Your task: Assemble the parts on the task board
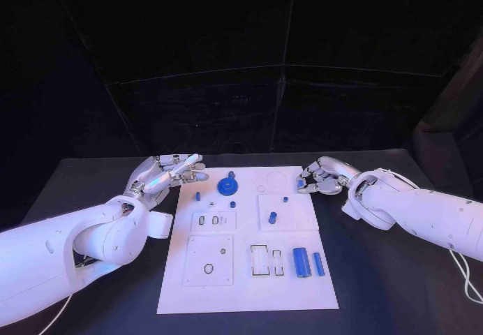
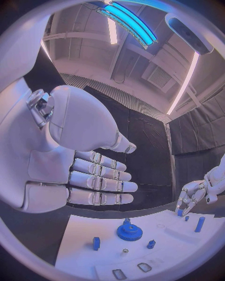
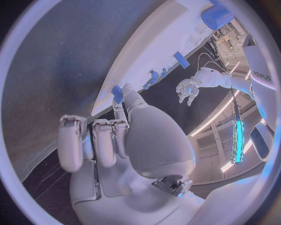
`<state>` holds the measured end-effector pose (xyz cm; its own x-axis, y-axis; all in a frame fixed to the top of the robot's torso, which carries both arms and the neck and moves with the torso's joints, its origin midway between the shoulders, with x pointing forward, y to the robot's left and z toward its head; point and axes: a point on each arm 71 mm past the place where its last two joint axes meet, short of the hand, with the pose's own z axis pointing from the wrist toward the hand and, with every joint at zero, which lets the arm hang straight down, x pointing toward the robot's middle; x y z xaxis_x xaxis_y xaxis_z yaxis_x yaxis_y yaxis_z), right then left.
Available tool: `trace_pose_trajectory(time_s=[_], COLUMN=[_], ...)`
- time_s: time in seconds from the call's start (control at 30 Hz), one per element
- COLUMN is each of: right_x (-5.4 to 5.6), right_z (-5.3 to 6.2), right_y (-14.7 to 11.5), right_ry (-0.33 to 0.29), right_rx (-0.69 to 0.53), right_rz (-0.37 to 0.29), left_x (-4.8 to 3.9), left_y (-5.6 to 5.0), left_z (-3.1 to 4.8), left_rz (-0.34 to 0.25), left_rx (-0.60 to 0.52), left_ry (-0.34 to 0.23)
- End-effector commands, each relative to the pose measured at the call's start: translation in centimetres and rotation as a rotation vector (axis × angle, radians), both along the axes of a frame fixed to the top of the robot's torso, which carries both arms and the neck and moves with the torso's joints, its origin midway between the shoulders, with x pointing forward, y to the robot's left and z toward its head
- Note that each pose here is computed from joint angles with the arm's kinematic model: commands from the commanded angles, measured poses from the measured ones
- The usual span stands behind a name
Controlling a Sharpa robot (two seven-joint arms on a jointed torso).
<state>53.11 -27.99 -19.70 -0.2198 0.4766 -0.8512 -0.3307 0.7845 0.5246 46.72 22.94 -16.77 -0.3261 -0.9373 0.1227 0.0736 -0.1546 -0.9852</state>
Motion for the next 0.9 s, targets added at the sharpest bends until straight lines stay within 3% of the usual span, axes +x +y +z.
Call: trace_pose_trajectory(time_s=[0.03, 0.3, 0.47, 0.77, 0.9], right_x=[0.0, -0.2, -1.1, -3.5, -4.1], right_z=[0.2, 0.9, 1.5, 3.4, 3.7], right_y=[-0.1, 0.3, 1.3, 7.2, 10.1], right_ry=[-0.019, -0.086, -0.102, -0.098, -0.095], right_rx=[0.008, 0.029, 0.054, 0.083, 0.066], right_rz=[-0.007, -0.035, -0.049, 0.01, 0.045], left_x=[-0.02, -0.07, -0.16, 0.07, 0.26], left_y=[-0.1, -0.1, 0.0, 0.2, 0.3], left_z=[0.14, 0.16, 0.19, 0.07, -0.02], left_rz=[-0.014, -0.015, -0.016, -0.005, 0.002], left_rx=[-0.006, -0.007, -0.007, -0.018, -0.023], left_ry=[-0.005, -0.005, -0.005, 0.007, 0.012])
